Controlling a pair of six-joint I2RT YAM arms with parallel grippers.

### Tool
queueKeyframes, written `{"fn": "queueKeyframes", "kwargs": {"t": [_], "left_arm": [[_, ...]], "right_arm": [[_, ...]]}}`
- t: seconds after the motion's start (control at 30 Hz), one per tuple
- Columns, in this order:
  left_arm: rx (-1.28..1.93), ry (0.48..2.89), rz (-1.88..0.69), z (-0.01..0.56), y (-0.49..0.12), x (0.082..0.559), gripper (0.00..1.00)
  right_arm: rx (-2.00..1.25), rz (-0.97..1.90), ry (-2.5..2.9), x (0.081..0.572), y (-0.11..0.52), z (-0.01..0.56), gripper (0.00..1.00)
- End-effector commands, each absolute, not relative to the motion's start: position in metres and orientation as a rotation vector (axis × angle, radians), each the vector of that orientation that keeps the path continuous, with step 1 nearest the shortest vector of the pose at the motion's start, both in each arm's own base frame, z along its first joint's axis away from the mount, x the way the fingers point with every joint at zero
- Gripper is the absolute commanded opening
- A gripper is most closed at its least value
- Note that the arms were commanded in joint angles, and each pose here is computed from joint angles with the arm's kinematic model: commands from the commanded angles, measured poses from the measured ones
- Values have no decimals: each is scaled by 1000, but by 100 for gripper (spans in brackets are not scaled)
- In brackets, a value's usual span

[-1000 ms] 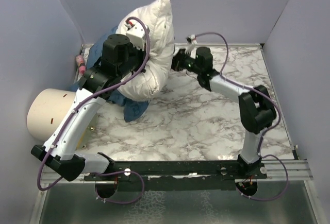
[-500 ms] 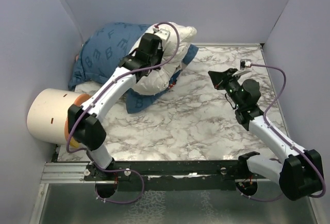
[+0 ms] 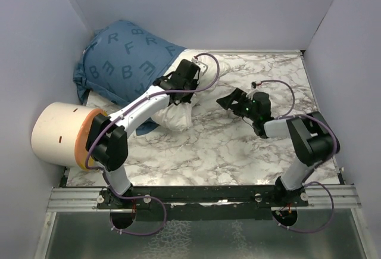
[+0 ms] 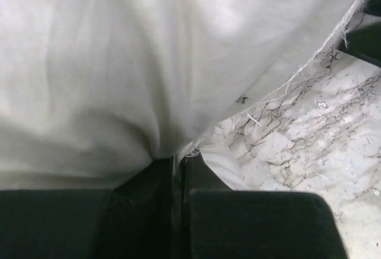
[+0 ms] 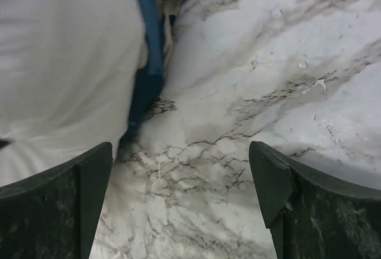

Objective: Put the pillow into the pillowcase
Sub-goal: Stuff the pillow into the pillowcase.

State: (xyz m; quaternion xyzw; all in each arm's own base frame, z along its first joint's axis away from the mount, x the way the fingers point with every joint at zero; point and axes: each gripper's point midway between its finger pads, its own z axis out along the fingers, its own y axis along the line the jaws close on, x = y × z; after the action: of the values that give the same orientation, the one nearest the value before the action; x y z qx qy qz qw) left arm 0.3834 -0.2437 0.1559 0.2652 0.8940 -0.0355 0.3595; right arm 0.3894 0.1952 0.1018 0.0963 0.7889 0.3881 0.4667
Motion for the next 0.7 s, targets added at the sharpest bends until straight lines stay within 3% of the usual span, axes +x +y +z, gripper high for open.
{"fn": "queueKeyframes", "kwargs": {"t": [0.0, 0.37, 0.67], "left_arm": [[595, 2174, -9, 229, -211, 389, 0], [562, 1961, 3, 347, -179, 358, 0], [526, 1895, 15, 381, -159, 337, 0]], "right_arm": [[272, 1128, 1861, 409, 225, 109, 97], [316, 1218, 1601, 483, 248, 136, 100], [312, 1528, 1444, 485, 284, 139, 100]]}}
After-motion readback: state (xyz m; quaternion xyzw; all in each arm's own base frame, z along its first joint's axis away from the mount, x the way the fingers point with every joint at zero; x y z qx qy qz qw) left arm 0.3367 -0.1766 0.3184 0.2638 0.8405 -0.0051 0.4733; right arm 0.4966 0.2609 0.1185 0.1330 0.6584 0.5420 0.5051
